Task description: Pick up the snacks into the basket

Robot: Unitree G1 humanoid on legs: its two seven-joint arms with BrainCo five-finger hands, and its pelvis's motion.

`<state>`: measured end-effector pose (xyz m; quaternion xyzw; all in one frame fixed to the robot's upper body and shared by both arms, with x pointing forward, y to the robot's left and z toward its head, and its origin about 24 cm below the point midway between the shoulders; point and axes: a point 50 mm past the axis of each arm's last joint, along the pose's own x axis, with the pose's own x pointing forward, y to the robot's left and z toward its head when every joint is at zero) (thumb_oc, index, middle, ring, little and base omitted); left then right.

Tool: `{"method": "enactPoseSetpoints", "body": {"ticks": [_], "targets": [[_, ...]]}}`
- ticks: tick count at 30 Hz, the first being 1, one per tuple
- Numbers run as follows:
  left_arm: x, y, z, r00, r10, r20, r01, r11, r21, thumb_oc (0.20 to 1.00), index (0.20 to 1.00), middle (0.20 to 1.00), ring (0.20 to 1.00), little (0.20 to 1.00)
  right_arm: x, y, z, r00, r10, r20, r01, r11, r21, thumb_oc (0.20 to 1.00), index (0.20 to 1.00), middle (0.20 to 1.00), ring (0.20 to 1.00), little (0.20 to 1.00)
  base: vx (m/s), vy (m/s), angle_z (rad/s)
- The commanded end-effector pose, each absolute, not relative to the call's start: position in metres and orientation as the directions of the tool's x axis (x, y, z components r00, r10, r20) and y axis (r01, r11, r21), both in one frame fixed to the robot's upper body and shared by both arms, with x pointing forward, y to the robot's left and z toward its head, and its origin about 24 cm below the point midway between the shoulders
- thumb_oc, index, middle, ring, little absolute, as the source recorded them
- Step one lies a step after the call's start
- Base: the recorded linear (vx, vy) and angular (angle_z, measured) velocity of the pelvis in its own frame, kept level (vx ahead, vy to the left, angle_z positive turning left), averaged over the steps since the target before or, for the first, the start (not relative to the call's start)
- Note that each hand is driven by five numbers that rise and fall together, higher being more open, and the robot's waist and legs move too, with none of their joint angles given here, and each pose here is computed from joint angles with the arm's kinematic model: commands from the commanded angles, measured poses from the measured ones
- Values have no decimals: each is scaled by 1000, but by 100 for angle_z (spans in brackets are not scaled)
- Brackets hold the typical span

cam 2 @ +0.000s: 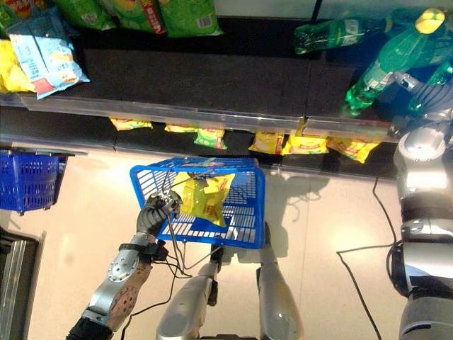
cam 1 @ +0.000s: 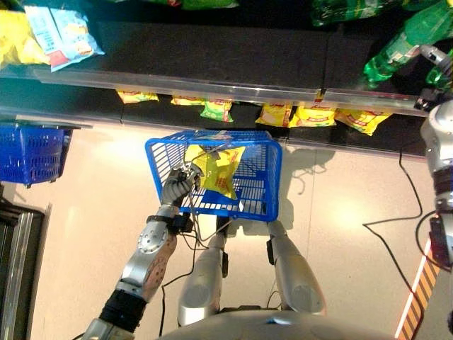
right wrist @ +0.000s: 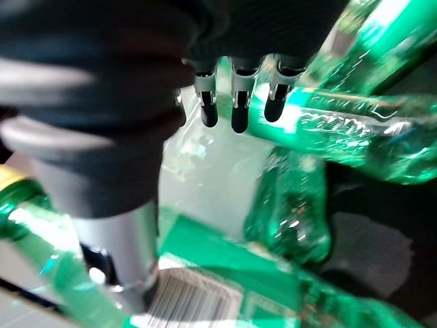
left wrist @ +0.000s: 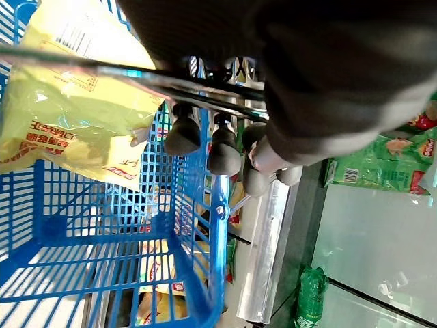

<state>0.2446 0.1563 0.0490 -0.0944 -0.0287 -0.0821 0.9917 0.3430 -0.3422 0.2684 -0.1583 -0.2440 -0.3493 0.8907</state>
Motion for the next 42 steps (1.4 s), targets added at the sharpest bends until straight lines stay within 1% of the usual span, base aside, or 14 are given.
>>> {"method": "enactPoseSetpoints", "body": {"ticks": [1, 5, 8, 13, 26, 29, 32, 33, 36, 42], "targets": [[232, 154, 107, 901, -192, 390, 275, 946, -170, 200, 200, 200, 200, 200, 338, -343, 293, 603, -501, 621, 695, 713, -99, 1000, 1000, 1000, 1000, 1000, 0, 0, 0], [233, 153, 107, 900, -194, 389, 278, 945, -173, 200, 200, 200, 200, 200, 342, -339, 299, 606, -504, 615, 675, 735, -63, 1000, 1000, 1000, 1000, 1000, -5, 2, 1], [233, 154, 108, 900, -192, 391, 275, 946, -170, 200, 200, 200, 200, 200, 343, -339, 302, 613, -497, 614, 674, 735, -78, 1000, 1000, 1000, 1000, 1000, 0, 0, 0], [233, 155, 109, 900, -187, 393, 271, 948, -170, 200, 200, 200, 200, 200, 346, -341, 299, 634, -503, 588, 676, 730, -104, 1000, 1000, 1000, 1000, 1000, -1, 1, 3], [236, 158, 111, 905, -152, 396, 240, 954, -181, 200, 200, 200, 200, 200, 358, -332, 291, 686, -505, 524, 624, 779, -64, 1000, 1000, 1000, 1000, 1000, 0, 0, 0], [236, 157, 111, 905, -154, 397, 242, 953, -182, 200, 200, 200, 200, 200, 361, -328, 288, 704, -497, 507, 587, 809, -21, 1000, 1000, 1000, 1000, 1000, 0, 0, 0], [238, 156, 111, 905, -163, 394, 252, 950, -184, 200, 200, 200, 200, 200, 367, -322, 275, 758, -469, 453, 464, 876, 131, 1000, 1000, 1000, 1000, 1000, 0, 0, 0], [238, 156, 111, 905, -163, 394, 252, 950, -184, 200, 200, 200, 200, 200, 367, -322, 275, 759, -469, 452, 463, 877, 132, 1000, 1000, 1000, 1000, 1000, 0, 0, 0], [237, 156, 110, 906, -173, 385, 263, 945, -193, 200, 200, 200, 200, 200, 370, -321, 268, 786, -459, 415, 402, 888, 222, 1000, 1000, 1000, 1000, 1000, 0, 0, 0], [238, 154, 108, 911, -179, 371, 268, 941, -206, 200, 200, 200, 200, 200, 372, -321, 261, 800, -466, 378, 362, 877, 315, 1000, 1000, 1000, 1000, 1000, -1, -1, 4]]}}
